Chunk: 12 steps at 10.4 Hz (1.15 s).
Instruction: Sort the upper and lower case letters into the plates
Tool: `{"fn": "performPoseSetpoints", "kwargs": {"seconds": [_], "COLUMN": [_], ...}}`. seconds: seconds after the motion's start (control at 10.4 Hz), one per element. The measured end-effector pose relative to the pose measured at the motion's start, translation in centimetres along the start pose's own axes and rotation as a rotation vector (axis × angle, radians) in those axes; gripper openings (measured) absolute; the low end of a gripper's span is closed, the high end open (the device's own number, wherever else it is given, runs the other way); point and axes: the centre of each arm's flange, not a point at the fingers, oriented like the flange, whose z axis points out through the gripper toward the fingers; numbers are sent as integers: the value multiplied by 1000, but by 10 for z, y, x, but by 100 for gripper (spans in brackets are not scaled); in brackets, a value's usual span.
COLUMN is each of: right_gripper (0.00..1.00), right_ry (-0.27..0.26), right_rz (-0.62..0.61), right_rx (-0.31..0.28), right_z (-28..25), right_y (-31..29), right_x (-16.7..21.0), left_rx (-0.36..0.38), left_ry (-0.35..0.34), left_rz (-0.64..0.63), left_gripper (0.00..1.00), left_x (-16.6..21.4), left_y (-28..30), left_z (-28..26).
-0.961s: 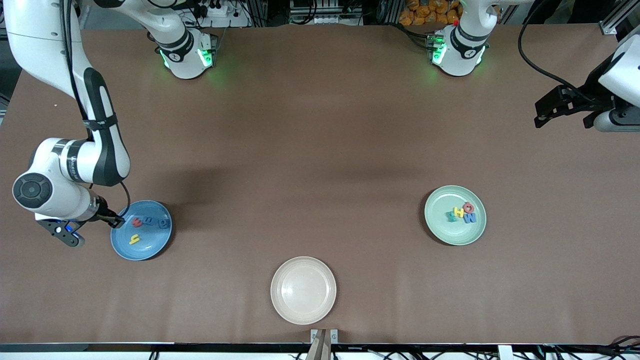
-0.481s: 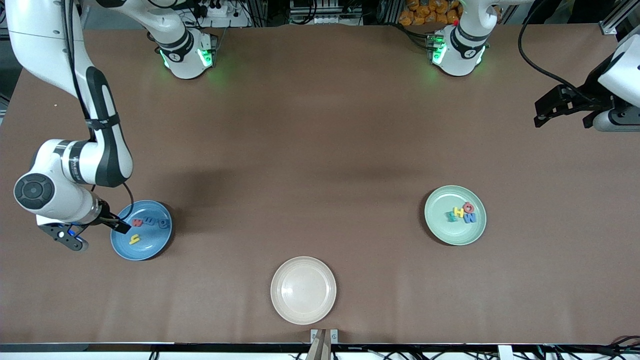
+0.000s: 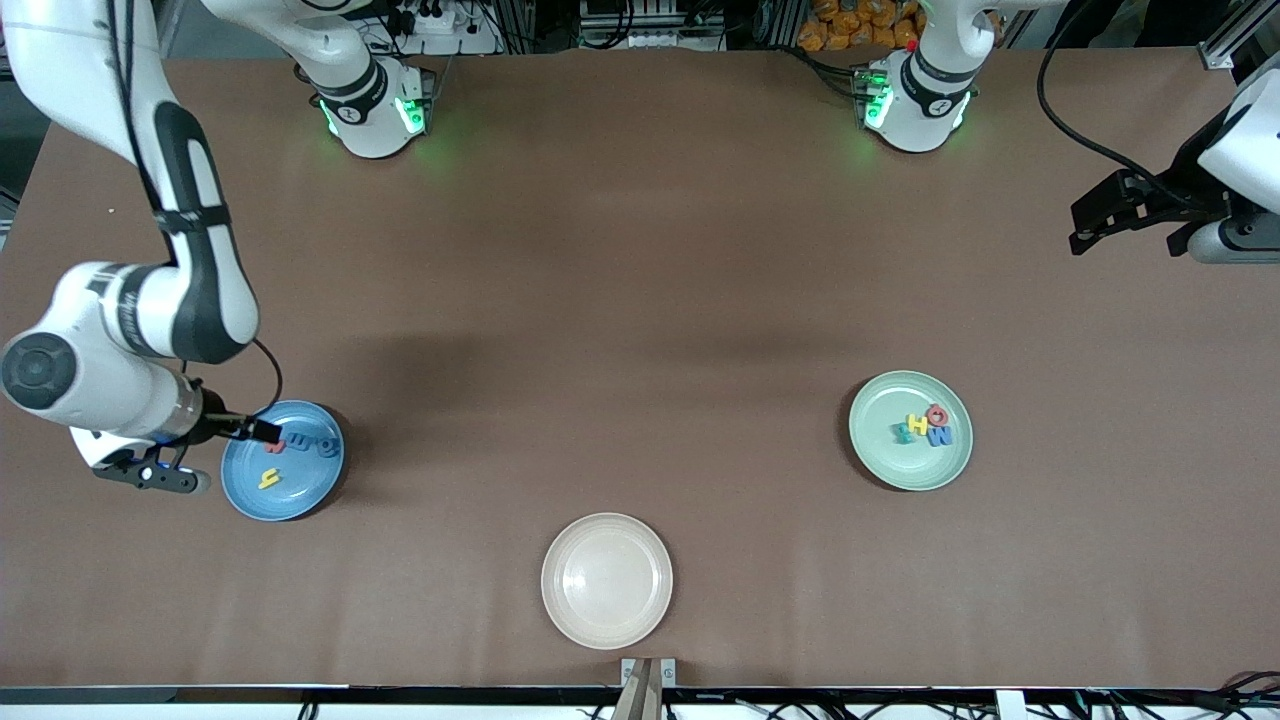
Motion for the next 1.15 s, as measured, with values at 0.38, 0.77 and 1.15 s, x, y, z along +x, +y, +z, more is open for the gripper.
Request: {"fn": "performPoseSetpoints", "kwargs": {"seconds": [0.38,0.77,1.15], "right_gripper": [100,100,100], "right_ry": [42,167,202], "right_rz": [-147,-224,-243], "right_rx": [23,-32,-25], "right_z": [-119,-193,-271], "right_y": [-26,-47,-54], "right_x": [-60,-103,-126], "left_rx": [0,0,1], "left_ry": [0,0,2], "left_rz": [-3,-8,-13], "left_gripper": [100,100,100], "left_x": [0,0,0], "left_y": [-2,-4,-7], "left_z": [0,0,-1]}}
